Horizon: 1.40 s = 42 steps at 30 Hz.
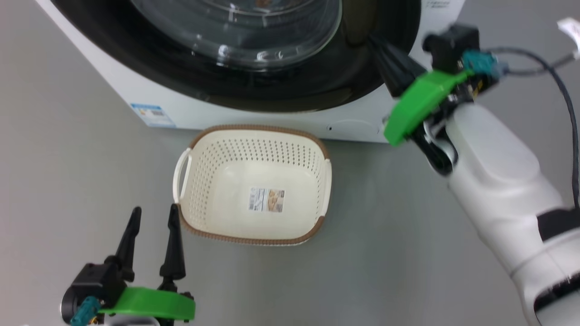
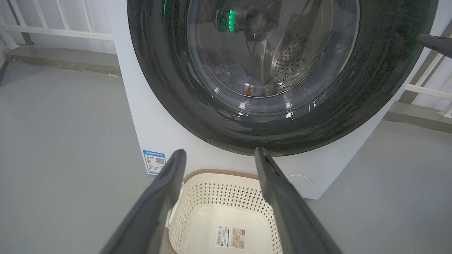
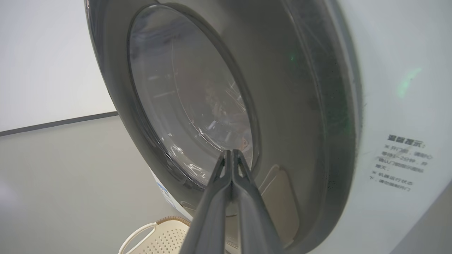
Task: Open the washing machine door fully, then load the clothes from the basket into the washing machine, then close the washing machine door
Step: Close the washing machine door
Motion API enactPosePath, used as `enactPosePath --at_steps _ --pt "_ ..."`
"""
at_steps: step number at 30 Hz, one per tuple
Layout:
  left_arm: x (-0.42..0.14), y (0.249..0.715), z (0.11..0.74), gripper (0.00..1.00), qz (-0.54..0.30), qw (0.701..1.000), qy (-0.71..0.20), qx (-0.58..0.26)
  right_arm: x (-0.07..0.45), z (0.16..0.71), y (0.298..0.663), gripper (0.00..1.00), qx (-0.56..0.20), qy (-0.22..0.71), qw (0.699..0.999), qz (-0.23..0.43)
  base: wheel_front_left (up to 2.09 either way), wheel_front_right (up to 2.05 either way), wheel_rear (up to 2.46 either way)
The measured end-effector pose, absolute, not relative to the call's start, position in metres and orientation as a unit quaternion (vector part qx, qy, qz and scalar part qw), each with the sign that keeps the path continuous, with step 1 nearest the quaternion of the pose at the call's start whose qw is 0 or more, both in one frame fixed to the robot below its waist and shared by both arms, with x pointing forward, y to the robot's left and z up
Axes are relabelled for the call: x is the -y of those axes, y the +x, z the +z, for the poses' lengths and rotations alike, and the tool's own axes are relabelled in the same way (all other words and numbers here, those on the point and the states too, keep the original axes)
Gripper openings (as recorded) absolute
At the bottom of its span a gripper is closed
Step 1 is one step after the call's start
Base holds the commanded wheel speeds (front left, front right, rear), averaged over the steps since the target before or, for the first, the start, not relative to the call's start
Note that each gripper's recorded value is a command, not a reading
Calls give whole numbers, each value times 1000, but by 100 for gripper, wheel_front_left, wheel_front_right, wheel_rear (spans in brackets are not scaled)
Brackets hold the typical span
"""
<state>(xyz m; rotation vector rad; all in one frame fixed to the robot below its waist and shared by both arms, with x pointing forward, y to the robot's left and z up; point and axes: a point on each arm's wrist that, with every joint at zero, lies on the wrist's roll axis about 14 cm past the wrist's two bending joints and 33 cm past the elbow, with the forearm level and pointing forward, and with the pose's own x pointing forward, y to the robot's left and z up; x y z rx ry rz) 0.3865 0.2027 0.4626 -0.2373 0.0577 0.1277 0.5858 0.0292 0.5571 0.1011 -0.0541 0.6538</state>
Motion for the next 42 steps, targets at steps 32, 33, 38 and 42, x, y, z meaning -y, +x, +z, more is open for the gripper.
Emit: enactPosePath --at_steps 32,33,38,42 --pt "-160 347 494 100 -19 995 -101 -10 138 516 415 100 23 102 988 109 0 0 0" --pt "-159 345 493 100 -21 995 -100 -12 142 516 409 100 21 101 989 104 0 0 0" --pt "-159 339 497 100 -23 995 -97 -7 150 515 385 100 14 104 991 86 0 0 0" --pt "-161 337 502 100 -20 995 -96 1 153 519 372 100 13 98 992 78 0 0 0"
